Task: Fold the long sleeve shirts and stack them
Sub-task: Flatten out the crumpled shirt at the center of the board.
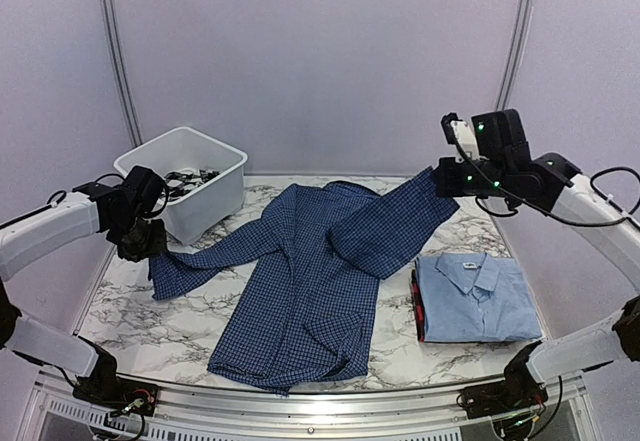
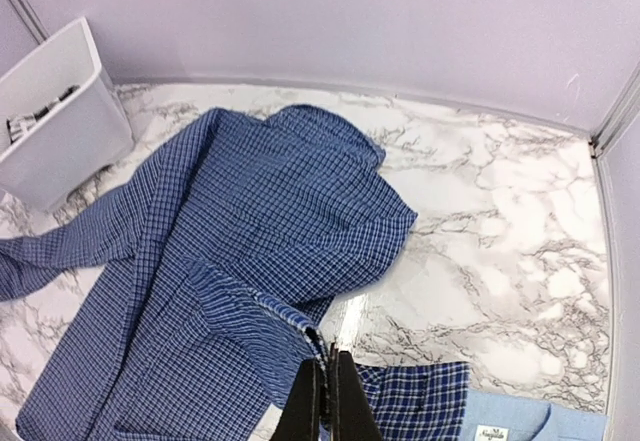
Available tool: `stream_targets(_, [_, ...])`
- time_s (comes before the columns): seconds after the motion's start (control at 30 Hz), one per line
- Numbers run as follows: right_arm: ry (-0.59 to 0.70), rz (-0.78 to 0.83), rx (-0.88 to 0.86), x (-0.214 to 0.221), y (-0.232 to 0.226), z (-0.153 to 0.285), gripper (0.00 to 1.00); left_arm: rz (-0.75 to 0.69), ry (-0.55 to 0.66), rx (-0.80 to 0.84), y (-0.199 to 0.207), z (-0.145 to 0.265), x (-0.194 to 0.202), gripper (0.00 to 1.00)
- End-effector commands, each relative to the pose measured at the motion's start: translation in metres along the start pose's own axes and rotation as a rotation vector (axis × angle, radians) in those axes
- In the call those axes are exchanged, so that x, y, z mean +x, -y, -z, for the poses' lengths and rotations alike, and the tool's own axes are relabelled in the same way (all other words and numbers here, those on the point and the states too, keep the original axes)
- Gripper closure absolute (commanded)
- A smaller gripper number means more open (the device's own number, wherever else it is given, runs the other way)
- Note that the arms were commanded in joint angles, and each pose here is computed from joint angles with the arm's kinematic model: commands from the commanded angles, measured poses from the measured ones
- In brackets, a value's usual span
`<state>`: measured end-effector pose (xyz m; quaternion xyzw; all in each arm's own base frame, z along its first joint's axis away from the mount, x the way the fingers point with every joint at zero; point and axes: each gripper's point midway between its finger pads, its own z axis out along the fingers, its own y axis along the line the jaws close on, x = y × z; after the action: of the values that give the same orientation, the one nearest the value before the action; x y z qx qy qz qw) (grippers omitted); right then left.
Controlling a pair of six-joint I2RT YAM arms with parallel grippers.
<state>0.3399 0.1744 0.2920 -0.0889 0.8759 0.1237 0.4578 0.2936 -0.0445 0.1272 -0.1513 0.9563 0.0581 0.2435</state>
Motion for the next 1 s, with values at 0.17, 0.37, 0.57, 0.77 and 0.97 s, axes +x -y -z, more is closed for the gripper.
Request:
stream_targets(0.17, [0.188, -0.1, 0.138, -0.059, 0.027, 0.07, 1.0, -0.048, 0.069, 0.179, 0.03, 0.026, -0.012, 0.53])
stream_targets(0.37, [0.26, -0.107, 0.35, -0.084, 0.06, 0.094, 1.0, -0.165, 0.141, 0.422, 0.089, 0.07, -0.006, 0.41])
stream_targets(0.57, [0.262, -0.093, 0.454, -0.094, 0.074, 0.096, 1.0, -0.322, 0.059, 0.546, 0.159, 0.072, 0.036, 0.39])
stream_targets(0.77, [0.168, -0.07, 0.378, -0.067, 0.06, 0.054, 1.0, -0.388, -0.005, 0.56, 0.223, 0.043, 0.067, 0.39])
stream_targets(0.97, [0.1, -0.057, 0.336, -0.042, 0.054, 0.029, 1.0, -0.361, -0.052, 0.6, 0.283, 0.014, 0.075, 0.46])
